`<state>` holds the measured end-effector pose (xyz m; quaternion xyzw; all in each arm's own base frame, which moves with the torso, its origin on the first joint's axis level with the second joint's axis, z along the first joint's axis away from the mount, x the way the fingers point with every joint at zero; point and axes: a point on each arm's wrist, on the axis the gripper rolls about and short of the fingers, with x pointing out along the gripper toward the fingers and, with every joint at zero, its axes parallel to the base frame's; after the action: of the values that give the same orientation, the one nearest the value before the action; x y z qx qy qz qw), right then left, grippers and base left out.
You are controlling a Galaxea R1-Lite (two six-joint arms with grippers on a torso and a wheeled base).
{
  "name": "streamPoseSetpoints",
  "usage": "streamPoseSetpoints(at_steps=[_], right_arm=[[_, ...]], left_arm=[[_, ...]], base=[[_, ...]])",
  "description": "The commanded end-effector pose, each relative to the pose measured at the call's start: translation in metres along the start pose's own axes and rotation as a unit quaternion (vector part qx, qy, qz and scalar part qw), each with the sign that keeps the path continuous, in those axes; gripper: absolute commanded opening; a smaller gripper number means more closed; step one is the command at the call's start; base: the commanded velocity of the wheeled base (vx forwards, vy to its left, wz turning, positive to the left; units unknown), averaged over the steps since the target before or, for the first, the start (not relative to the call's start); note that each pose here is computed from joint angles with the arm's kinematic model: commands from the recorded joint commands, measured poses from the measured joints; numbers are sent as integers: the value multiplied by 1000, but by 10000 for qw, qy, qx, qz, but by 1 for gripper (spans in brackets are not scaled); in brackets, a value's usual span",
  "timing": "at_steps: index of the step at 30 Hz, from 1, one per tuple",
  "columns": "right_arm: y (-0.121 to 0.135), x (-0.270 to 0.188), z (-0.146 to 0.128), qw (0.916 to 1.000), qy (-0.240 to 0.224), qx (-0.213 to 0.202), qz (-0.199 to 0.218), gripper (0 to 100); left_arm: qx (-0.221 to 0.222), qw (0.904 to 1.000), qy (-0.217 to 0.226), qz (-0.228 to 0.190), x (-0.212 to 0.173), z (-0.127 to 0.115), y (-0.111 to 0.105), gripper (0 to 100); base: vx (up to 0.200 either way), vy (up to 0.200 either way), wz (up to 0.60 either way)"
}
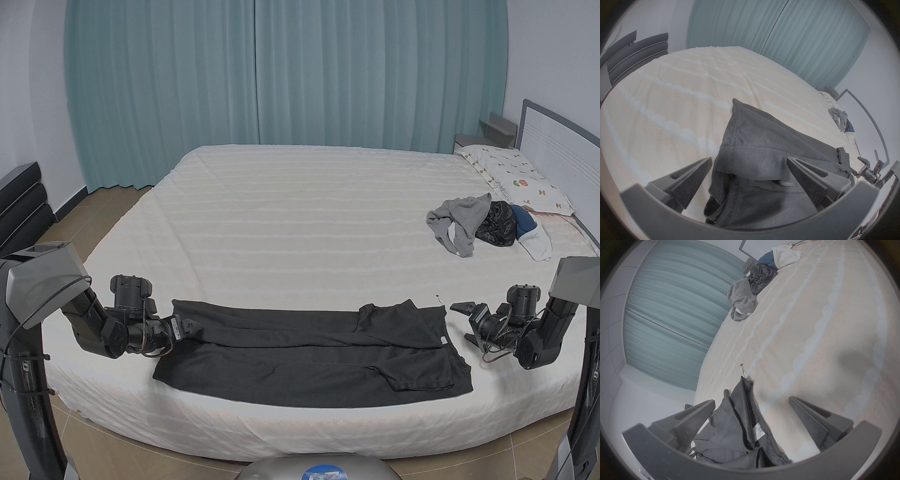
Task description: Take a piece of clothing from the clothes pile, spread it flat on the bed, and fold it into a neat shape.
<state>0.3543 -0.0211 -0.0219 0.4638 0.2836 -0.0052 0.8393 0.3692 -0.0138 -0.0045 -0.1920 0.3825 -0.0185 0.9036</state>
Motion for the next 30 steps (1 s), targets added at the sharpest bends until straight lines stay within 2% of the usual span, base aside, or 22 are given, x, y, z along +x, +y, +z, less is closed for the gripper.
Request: streamPoseSetpoints(at_steps=[1, 6, 7, 30], right_arm=[[0, 0, 0, 10000, -2, -3, 8, 100], [0, 0, 0, 10000, -2, -3, 8, 100], [1, 0, 0, 10000, -7, -5, 13, 100], [-1, -1, 3, 10000, -52, 12, 6, 100]], left_arm=[[8, 10000, -28, -15, 0, 1, -1, 100], [-11, 10000, -4, -14, 0, 1, -1, 100], [-17, 10000, 31, -1, 0, -2, 0, 0], [5, 9999, -153, -69, -21, 7, -7, 0]], base=[[0, 0, 0], [0, 0, 0], [0, 0, 0], [0, 0, 0]])
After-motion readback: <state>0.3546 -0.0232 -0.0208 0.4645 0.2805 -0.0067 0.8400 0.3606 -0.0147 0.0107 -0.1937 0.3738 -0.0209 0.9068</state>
